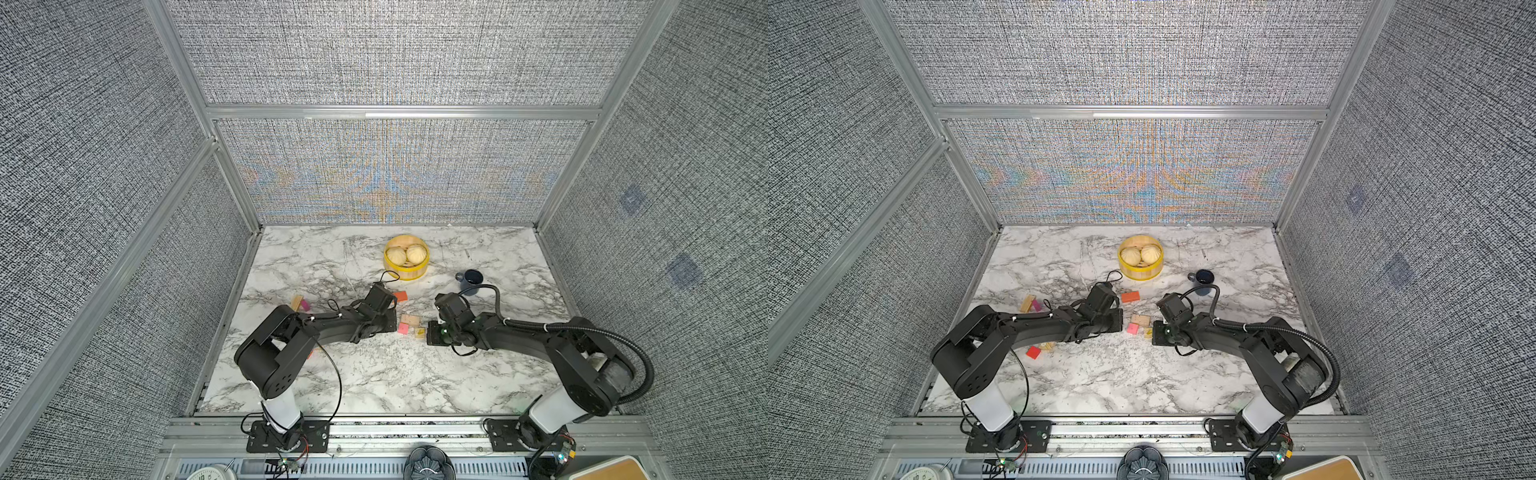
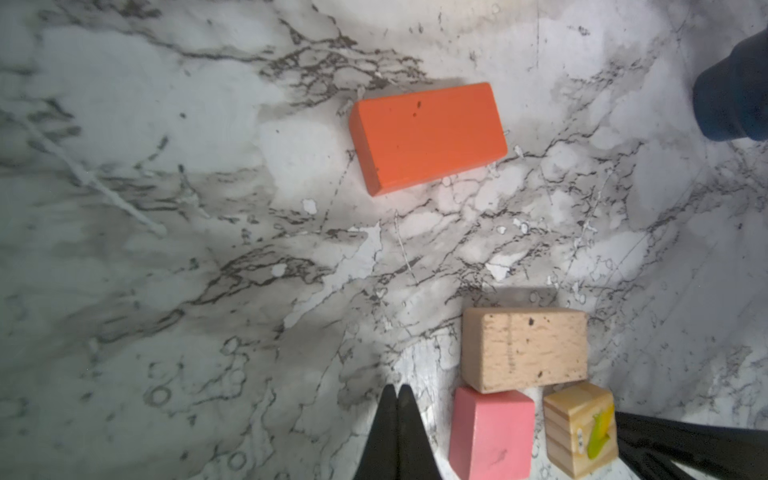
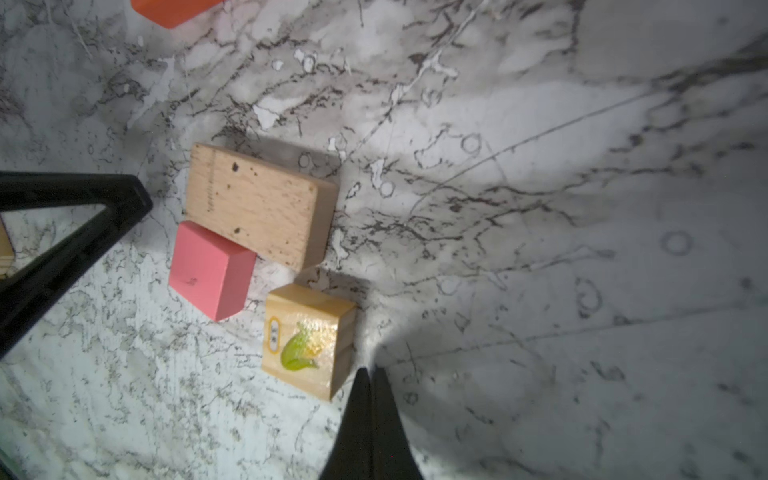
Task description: Build the wood block tower
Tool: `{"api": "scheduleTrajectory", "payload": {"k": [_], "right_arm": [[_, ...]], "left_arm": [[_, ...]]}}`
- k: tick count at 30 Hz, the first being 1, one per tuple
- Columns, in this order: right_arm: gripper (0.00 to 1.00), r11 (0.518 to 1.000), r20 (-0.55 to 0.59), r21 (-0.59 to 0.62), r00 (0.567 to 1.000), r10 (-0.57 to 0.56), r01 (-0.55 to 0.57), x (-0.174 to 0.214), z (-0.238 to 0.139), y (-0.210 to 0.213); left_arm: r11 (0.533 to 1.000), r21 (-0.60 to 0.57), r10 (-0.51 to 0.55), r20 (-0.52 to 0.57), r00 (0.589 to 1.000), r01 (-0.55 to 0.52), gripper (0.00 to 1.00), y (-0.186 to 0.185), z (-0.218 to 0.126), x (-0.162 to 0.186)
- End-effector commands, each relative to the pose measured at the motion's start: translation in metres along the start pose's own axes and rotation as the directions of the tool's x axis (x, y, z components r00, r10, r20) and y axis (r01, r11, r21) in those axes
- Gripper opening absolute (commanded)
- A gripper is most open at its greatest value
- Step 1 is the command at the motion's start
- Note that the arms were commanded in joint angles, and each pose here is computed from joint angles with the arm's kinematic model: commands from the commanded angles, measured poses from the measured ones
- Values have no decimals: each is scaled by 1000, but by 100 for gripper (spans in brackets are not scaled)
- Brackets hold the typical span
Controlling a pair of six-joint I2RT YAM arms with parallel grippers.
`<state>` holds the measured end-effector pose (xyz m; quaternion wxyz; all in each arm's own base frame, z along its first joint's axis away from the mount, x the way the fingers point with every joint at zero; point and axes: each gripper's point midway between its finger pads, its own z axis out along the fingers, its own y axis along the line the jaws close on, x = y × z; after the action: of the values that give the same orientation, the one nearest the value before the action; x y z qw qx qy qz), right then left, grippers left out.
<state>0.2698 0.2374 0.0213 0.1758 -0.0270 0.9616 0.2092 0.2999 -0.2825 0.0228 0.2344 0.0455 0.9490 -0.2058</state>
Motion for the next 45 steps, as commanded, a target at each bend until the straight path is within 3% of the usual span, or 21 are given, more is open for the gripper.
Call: {"api": "scheduleTrajectory", "payload": {"k": [1, 34, 45], "right_arm": [[0, 999, 3, -44, 1000, -10, 10, -3, 1, 10], [0, 998, 14, -65, 1000, 7, -6, -17, 8, 18], [0, 999, 11, -39, 1000, -4, 4, -21, 6, 13]], "left_arm": [[1000, 26, -3, 10, 1000, 3, 0, -8, 0, -3], [996, 85, -13, -40, 999, 16, 0, -30, 13, 14], [999, 36, -18, -23, 1000, 19, 0, -21, 5, 11]]}}
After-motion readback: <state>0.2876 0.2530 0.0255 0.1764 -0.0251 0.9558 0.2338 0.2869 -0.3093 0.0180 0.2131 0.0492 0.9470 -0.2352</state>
